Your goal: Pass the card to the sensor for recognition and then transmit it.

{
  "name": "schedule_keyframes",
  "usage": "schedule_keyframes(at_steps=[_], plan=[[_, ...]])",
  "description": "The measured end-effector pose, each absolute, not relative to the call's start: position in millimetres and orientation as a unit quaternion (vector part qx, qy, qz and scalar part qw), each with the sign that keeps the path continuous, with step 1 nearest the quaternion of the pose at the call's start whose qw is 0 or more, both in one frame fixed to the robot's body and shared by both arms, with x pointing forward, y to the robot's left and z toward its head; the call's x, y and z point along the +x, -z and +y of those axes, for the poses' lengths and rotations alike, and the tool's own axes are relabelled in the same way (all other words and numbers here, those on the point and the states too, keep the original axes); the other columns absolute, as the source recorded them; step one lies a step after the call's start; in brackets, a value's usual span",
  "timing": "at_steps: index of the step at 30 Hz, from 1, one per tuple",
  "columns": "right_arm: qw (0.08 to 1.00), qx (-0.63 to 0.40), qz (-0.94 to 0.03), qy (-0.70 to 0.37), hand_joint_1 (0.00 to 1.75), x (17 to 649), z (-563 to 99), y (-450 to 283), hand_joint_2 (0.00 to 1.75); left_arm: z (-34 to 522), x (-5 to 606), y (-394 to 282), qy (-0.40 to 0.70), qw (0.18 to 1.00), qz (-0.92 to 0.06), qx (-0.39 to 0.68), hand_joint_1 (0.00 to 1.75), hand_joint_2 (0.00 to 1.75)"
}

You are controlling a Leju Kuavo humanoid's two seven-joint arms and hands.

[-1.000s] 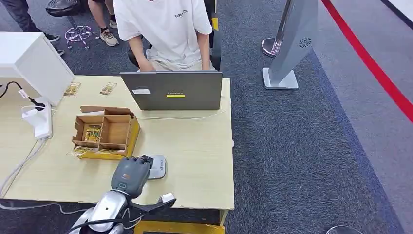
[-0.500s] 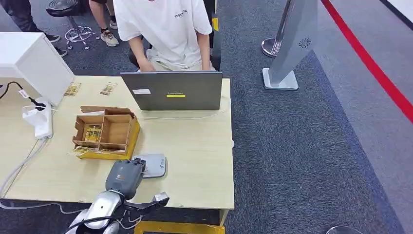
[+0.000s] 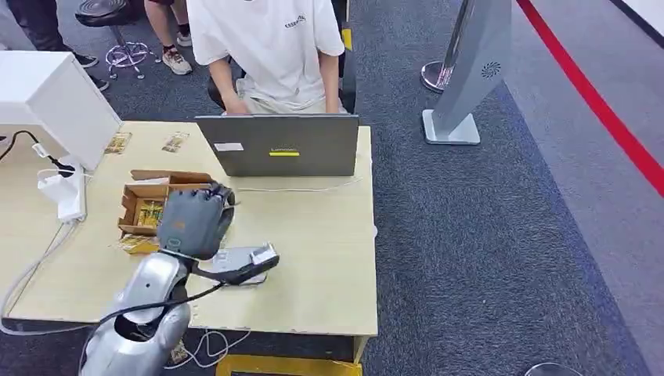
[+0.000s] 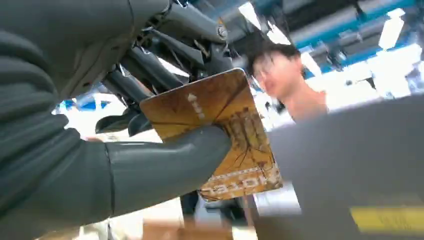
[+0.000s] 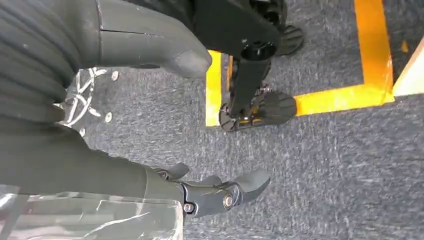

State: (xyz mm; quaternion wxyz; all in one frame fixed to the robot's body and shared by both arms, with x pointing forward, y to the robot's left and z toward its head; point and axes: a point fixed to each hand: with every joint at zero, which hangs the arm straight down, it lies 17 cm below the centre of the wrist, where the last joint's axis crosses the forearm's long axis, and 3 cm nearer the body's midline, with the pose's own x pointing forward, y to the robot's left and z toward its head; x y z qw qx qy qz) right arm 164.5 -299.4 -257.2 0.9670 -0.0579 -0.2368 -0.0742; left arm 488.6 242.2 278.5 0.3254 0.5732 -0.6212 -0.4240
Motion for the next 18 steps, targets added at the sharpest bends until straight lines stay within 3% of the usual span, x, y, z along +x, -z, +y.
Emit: schedule_keyframes(at_steps=[5, 18], plan=[[0.967, -0.053, -0.242, 0.051, 0.00, 187, -293, 252, 1.75, 282, 522, -390, 0.351, 0.282, -0.612, 0.650, 1.75, 1.75], [0.966, -0.041, -0.253, 0.021, 0.00, 207, -283, 246, 1.75, 340, 574, -460, 0.287, 0.318, -0.565, 0.705, 1.75, 1.75]])
